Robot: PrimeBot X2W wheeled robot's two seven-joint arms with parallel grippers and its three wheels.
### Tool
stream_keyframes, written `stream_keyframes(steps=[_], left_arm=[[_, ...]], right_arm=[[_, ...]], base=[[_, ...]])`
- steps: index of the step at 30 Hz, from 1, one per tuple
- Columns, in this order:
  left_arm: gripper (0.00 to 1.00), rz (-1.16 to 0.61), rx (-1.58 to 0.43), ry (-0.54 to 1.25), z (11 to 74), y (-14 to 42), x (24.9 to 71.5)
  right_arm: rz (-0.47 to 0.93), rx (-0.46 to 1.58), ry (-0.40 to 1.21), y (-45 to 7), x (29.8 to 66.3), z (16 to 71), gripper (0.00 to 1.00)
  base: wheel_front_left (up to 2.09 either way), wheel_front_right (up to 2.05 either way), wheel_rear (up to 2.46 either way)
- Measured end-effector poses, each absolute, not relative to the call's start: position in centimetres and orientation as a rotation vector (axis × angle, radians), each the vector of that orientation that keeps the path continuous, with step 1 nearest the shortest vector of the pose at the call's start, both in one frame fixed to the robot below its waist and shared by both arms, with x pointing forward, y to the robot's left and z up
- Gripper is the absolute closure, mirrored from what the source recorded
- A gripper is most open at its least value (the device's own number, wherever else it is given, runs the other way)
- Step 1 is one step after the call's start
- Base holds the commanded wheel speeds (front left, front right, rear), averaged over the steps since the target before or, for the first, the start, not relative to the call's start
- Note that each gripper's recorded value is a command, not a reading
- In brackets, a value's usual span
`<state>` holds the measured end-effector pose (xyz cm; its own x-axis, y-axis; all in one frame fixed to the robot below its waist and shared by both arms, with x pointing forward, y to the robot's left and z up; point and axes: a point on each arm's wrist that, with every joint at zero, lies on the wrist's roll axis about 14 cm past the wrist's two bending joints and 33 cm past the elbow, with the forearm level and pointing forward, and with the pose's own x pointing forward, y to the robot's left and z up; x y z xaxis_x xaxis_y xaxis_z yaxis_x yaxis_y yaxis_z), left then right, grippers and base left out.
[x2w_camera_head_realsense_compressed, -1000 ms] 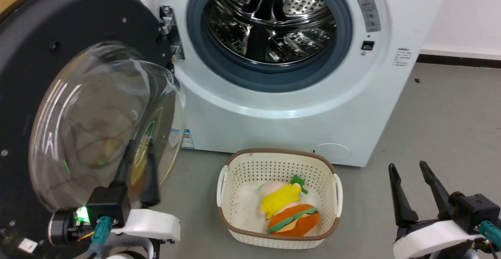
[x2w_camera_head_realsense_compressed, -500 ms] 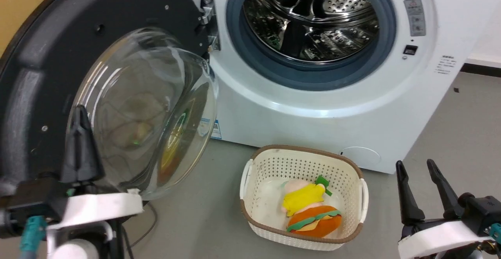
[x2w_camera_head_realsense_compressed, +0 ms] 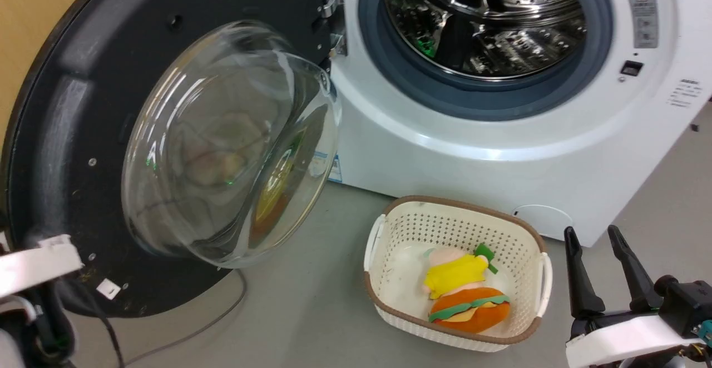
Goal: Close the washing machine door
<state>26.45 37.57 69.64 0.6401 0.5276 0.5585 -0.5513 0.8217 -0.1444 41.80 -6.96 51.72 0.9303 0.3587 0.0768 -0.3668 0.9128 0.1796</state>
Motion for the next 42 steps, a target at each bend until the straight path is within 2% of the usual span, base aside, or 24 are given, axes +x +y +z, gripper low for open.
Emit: stream_keyframes(steps=[7,18,29,36,42], left_arm=[[1.00,0.684,-0.042,-0.582,67.9,42.0,25.6],[1.00,0.762,-0.422,-0.404,63.6,49.2,25.4],[1.00,0.628,-0.776,-0.117,58.1,49.1,26.1],[1.00,0.484,-0.913,-0.032,57.2,46.6,26.4],[1.00,0.378,-0.952,0.080,55.9,43.7,26.0]], right_arm=[[0.400,0.206,-0.033,-5.8,42.3,51.0,0.00],[0.430,0.241,-0.011,-4.4,43.0,49.9,0.00],[0.442,0.281,-0.014,-3.6,43.6,49.7,0.00],[0.460,0.301,-0.009,-2.6,43.9,49.2,0.00],[0.483,0.324,-0.007,-1.6,43.9,49.1,0.00]], base=[[0.00,0.00,0.00],[0.00,0.00,0.00],[0.00,0.00,0.00],[0.00,0.00,0.00],[0.00,0.00,0.00]])
